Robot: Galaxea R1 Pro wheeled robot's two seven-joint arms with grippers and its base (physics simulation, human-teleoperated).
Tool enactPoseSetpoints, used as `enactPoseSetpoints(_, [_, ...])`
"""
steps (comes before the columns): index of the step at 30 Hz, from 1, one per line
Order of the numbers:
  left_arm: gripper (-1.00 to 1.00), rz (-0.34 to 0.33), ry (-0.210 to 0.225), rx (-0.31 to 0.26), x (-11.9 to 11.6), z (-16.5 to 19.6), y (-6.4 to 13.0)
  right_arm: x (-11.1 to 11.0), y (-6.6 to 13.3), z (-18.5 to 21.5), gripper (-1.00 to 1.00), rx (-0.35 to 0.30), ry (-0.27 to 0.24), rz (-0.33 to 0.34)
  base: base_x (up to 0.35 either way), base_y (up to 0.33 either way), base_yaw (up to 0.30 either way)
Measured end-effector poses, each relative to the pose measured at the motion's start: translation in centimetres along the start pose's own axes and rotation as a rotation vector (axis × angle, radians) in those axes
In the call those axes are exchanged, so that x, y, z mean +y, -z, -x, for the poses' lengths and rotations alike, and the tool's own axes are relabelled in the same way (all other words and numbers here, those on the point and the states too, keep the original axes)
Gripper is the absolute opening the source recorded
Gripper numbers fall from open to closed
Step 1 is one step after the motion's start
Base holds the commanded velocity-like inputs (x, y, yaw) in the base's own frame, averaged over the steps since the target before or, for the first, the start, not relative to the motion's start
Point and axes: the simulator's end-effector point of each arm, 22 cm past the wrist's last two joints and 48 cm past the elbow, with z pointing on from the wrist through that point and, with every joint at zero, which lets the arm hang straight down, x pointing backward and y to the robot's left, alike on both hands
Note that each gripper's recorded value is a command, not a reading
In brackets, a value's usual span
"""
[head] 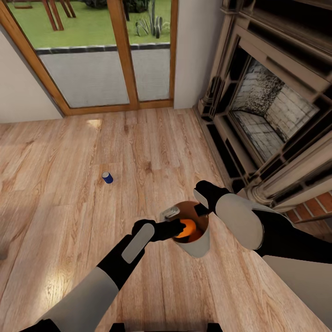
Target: Put the three can of soda from the living room inside the tash can in the kitchen.
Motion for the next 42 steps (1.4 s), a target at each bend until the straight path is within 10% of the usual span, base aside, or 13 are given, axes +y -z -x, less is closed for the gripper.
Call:
enactPoseSetpoints(13, [-1.0,0.001,0.003,-0.022,-0.3,0.7,0.0,0.7,0.0,-0.1,-1.0,0.006,0.0,0.03,0.0,0.0,0.0])
enactPoseSetpoints(14, [1.0,0.0,0.002,-0.024,-0.3,0.8,0.0,0.8,0.0,-0.1,-1.0,0.006,-0.003,0.035,0.0,0.0,0.0])
enactPoseSetpoints(32, [1.0,0.032,0.015,-0.016,1.0,0.2,-0.7,2.2,0.1,-0.2,-1.0,0.01,-0.011,0.099,0.0,0.0,0.0])
enactPoseSetpoints(42, [1.0,0.043,-0.059,-0.034,1.4,1.2,0.2,2.0,0.3,0.0,-1.0,0.007,-0.032,0.095,0.0,0.0,0.0])
